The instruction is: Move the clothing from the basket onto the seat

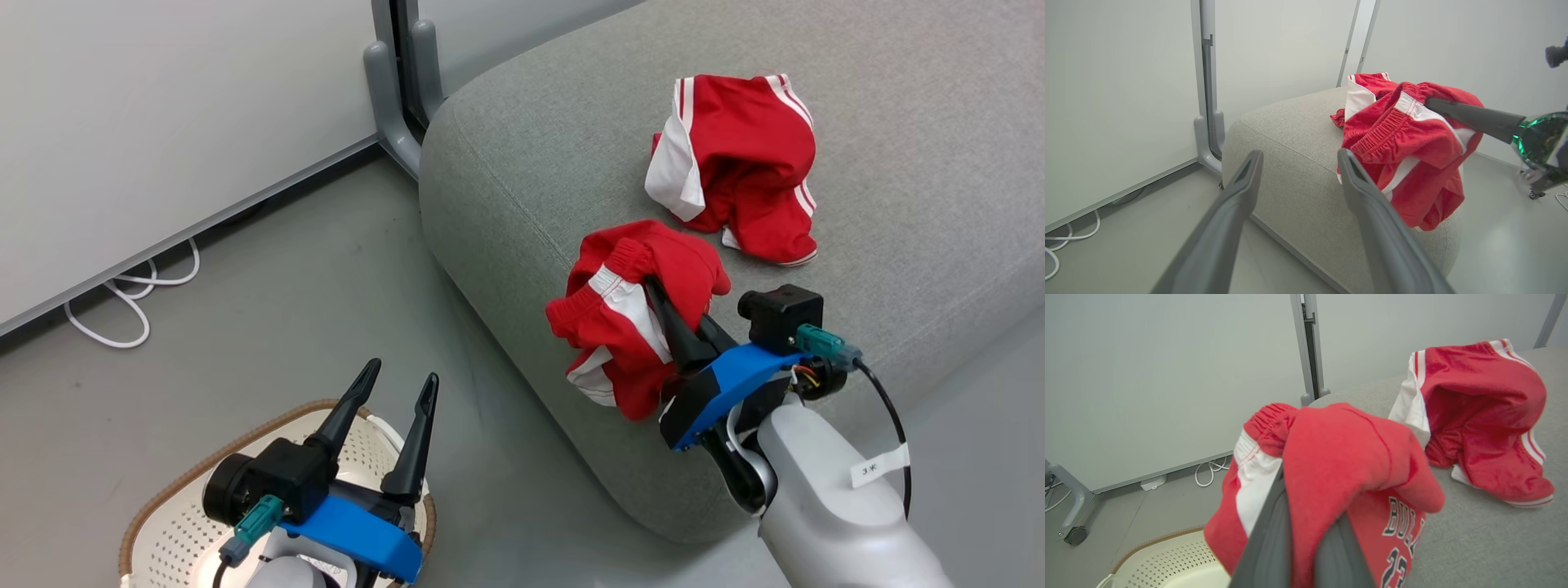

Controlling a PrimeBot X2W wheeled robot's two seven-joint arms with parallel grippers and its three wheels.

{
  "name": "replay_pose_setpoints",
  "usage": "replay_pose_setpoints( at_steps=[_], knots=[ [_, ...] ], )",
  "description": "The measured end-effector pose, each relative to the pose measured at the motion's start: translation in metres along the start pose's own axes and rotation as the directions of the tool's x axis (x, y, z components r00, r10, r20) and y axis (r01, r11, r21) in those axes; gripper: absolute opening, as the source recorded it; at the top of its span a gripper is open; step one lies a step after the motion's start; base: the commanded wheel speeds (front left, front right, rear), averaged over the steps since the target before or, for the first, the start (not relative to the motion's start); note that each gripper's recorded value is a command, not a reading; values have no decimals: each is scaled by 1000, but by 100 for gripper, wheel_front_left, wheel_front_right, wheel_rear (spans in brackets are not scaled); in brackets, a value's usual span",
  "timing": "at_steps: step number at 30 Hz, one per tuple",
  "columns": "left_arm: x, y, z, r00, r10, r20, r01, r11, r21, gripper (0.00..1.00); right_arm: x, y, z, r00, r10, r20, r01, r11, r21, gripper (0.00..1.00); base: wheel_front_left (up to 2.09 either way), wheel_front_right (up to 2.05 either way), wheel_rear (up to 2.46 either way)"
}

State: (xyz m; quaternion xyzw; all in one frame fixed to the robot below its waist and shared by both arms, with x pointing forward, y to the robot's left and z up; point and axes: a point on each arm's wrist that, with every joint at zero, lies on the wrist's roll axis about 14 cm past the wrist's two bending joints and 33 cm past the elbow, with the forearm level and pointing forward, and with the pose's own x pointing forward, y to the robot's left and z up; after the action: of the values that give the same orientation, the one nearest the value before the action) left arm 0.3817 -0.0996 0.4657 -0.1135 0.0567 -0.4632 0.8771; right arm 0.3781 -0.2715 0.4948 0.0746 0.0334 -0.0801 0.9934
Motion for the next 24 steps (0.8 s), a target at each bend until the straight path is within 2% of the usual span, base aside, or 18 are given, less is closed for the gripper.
replay_pose_setpoints(
  at_steps=[7, 13, 19, 24],
  knots=[
    [0, 3, -2, 1000, 4, 1, -4, 1000, -6, 100, 22, 2, 28, 998, 11, 58, -11, 1000, 4, 0, 0, 0, 0],
    [4, 10, -3, 1000, -2, 8, 2, 1000, -9, 100, 56, -3, 86, 986, 15, 166, -18, 1000, 13, 0, 0, 0, 0],
    [10, 32, -4, 1000, 9, 24, -9, 1000, -6, 100, 89, -37, 144, 964, -39, 263, 41, 999, -3, 0, 0, 0, 0],
    [13, 56, -10, 999, 26, 30, -25, 1000, -12, 100, 116, -71, 176, 937, -114, 331, 117, 993, 11, 0, 0, 0, 0]
  ],
)
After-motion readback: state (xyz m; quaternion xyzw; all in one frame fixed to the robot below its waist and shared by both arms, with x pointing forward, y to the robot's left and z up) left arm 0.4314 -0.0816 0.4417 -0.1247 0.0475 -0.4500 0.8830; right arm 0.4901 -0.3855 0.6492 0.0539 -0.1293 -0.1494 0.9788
